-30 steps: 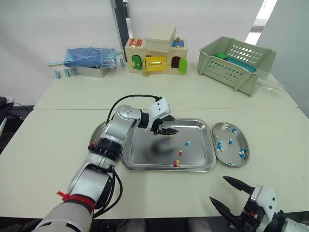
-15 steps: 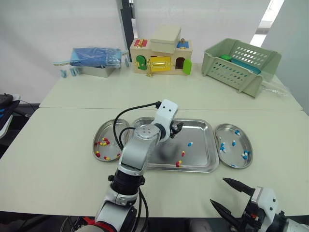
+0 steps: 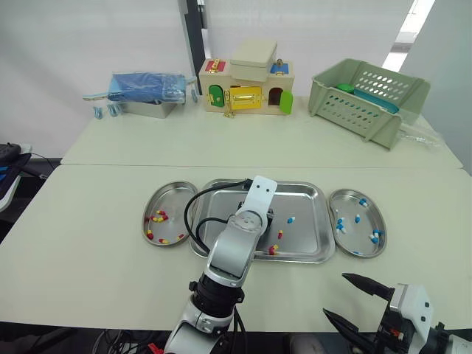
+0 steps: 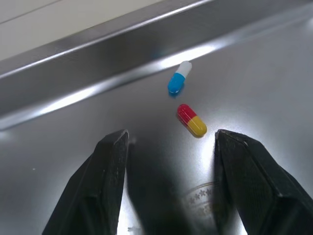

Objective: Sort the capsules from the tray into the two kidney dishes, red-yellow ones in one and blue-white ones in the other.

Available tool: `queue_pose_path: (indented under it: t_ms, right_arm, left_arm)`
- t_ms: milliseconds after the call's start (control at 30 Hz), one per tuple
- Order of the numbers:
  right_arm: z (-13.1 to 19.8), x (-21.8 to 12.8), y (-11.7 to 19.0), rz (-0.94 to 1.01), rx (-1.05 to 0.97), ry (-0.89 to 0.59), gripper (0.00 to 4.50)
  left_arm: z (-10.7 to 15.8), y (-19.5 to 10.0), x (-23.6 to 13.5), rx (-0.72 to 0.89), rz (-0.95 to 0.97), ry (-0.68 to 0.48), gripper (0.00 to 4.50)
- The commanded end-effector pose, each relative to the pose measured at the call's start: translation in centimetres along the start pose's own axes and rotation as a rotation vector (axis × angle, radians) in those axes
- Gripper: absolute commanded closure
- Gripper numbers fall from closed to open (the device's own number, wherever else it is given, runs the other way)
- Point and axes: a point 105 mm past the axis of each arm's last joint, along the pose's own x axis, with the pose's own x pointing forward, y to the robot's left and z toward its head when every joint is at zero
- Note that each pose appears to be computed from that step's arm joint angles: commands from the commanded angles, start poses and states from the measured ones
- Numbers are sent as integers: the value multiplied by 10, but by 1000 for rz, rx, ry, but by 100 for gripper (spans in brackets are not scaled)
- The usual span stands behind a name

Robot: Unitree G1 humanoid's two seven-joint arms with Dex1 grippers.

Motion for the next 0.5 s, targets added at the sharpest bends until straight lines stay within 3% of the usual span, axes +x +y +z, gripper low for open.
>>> queue_pose_path:
  t_ms: [33,500]
  right_arm:
    - [10,-2,1,0,-19,-17,0]
    - [13,3,3,0,-11,-20,0]
  left_arm:
    - [6,-12,-5,-33,-28,-9,155]
    - [2,-10,4,-74,-35,18,155]
